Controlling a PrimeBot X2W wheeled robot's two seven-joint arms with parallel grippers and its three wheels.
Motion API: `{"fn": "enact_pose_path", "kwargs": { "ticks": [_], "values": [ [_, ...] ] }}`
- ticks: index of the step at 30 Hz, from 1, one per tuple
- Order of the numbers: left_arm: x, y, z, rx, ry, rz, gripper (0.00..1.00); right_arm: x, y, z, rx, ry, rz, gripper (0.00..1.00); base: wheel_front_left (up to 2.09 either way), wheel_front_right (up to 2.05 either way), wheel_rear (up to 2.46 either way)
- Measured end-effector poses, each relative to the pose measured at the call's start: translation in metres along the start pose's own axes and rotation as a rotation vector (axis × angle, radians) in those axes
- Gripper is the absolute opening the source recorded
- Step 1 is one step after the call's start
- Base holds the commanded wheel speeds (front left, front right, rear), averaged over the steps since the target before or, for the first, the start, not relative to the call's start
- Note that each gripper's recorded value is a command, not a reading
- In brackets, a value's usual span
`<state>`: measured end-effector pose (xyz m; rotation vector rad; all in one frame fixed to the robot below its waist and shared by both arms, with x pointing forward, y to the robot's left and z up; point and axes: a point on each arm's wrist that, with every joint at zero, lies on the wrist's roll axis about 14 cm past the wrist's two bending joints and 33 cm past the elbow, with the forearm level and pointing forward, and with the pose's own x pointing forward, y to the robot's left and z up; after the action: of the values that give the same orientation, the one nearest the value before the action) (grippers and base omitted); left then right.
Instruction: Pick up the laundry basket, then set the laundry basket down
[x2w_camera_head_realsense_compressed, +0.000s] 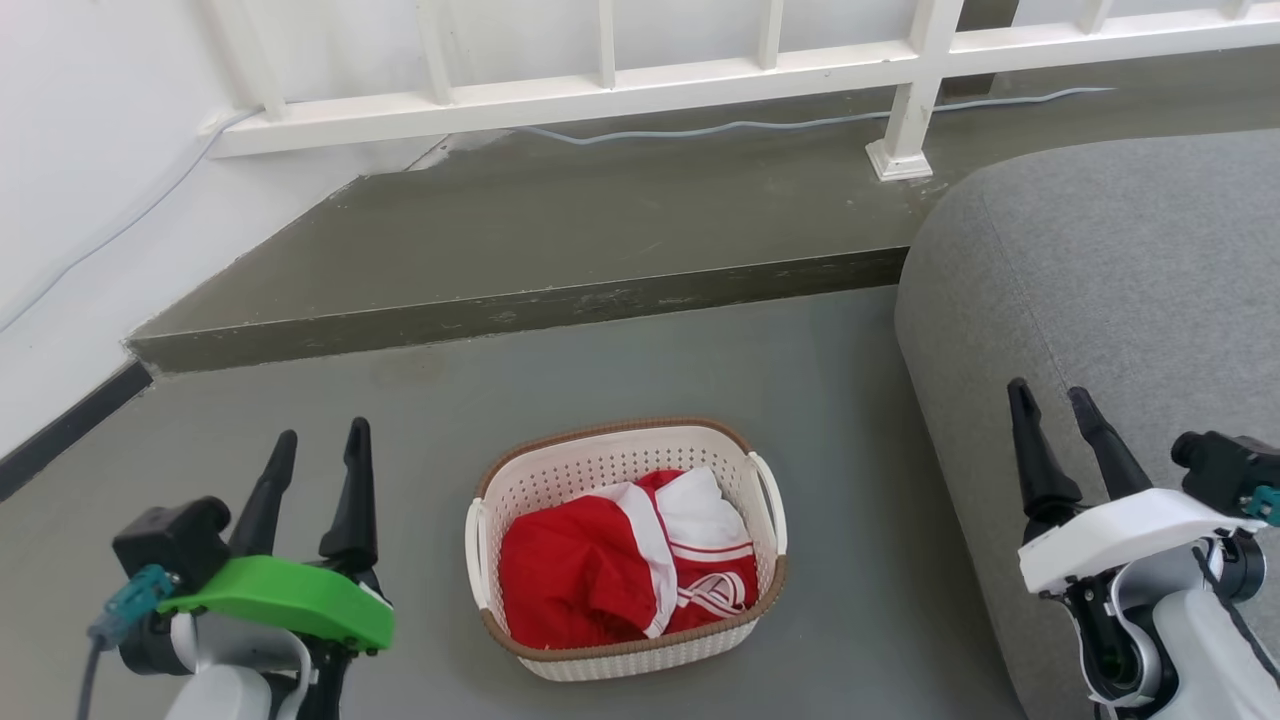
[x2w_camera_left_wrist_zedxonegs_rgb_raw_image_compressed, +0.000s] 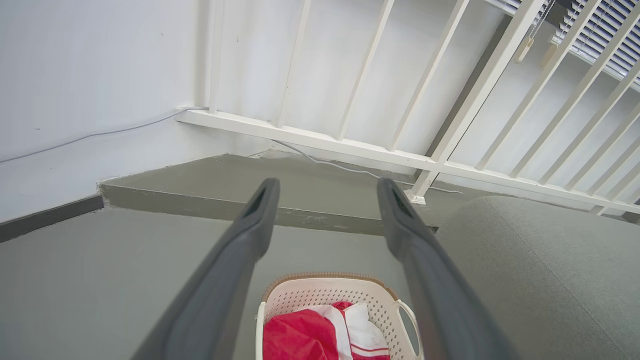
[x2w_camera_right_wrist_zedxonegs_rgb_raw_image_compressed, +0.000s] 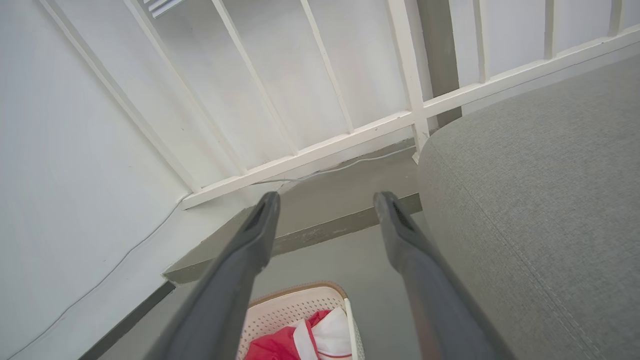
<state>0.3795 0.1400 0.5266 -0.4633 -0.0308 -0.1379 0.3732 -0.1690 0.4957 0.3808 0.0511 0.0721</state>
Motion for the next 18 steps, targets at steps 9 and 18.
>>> {"fn": "enact_pose_path", "kwargs": {
  "ticks": [9,18],
  "values": [
    [-0.0042,-0.0003,-0.002,0.111,-0.014,0.005,1.0,-0.0011,0.0019,-0.0029,-0.12,-0.007,0.008,1.0,0.0,0.0,0.0],
    [-0.0092,-0.0026,-0.0082,0.207,-0.015,-0.002,1.0,-0.0036,0.0072,-0.0089,-0.222,-0.009,0.028,1.0,0.0,0.0,0.0]
  ]
}}
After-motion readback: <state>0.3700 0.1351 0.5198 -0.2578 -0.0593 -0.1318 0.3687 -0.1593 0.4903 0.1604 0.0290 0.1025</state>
